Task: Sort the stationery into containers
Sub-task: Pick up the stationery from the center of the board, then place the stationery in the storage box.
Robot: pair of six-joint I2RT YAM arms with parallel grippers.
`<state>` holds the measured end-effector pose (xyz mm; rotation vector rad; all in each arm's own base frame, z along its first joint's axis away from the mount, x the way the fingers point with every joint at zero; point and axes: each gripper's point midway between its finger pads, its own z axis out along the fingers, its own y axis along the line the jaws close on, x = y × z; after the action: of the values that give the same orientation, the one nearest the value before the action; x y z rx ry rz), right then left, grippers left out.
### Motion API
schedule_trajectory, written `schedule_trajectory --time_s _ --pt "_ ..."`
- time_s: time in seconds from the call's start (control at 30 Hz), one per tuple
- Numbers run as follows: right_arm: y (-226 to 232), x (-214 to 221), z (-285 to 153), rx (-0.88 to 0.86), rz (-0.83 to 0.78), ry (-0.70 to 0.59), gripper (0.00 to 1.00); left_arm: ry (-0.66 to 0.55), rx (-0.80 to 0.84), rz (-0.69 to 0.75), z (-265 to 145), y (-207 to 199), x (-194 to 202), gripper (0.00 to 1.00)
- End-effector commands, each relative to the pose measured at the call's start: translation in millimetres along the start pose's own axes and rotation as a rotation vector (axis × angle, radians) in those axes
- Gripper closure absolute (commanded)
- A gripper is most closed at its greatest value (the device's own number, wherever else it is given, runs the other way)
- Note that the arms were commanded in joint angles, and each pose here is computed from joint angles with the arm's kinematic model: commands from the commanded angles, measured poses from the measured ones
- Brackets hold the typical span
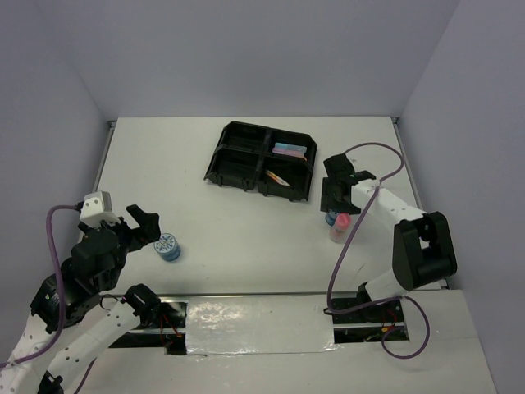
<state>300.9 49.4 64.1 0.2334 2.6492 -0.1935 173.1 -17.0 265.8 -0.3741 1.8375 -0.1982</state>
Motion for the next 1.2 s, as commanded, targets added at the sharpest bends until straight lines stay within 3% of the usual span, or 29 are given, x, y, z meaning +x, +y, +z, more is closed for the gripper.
schedule_trajectory --time_s 0.0,0.03,0.07,0.13,0.17,0.2,0.6,0.7,0.87,0.93,0.97,1.17 --pt "2.7 0.0 3.0 -0.021 0.013 -0.008 0.32 -0.033 0.022 -0.006 -1.2 -3.7 -8.6 0.01" --pt "3.8 -1.8 2.7 -0.028 0.013 -0.017 0.47 -0.034 0.025 -0.006 -1.4 -4.0 -8.9 0.01" --pt "4.5 -3.4 0.7 -0.032 0.012 -0.028 0.51 -0.034 0.023 -0.006 -1.4 -3.6 -8.8 0.01" --pt "4.0 -8.9 -1.9 -0.030 0.007 -0.043 0.73 -0.032 0.025 -0.003 -1.0 -4.4 -8.4 0.01" --pt "2.8 -11.8 -3.1 -0.027 0.011 -0.051 0.93 -0.032 0.024 -0.003 -0.9 -4.1 -8.6 0.01" --pt "3.9 -17.7 -6.0 -0.027 0.015 -0.069 1.00 -0.032 0.024 -0.003 -0.9 -4.1 -8.6 0.01" --pt "28.4 -110.4 -79.2 -0.094 0.006 -0.286 1.00 -0.035 0.024 -0.008 -1.7 -3.5 -9.0 0.01" --pt "63.0 -135.8 -106.7 -0.203 -0.034 -0.363 1.00 -0.037 0.025 -0.010 -1.9 -3.6 -9.4 0.01" --pt "161.8 -162.5 -139.0 -0.517 -0.182 -0.449 1.00 -0.035 0.022 -0.007 -1.4 -3.6 -9.3 0.01" --pt "191.5 -160.9 -125.4 -0.554 -0.227 -0.412 1.00 -0.035 0.020 -0.008 -1.4 -3.0 -8.8 0.01" --pt "207.8 -169.9 -139.3 -0.589 -0.242 -0.442 1.00 -0.036 0.020 -0.010 -1.6 -3.0 -9.0 0.01" --pt "271.3 -187.4 -127.3 -0.603 -0.334 -0.490 1.00 -0.037 0.021 -0.010 -1.9 -2.8 -9.2 0.01"
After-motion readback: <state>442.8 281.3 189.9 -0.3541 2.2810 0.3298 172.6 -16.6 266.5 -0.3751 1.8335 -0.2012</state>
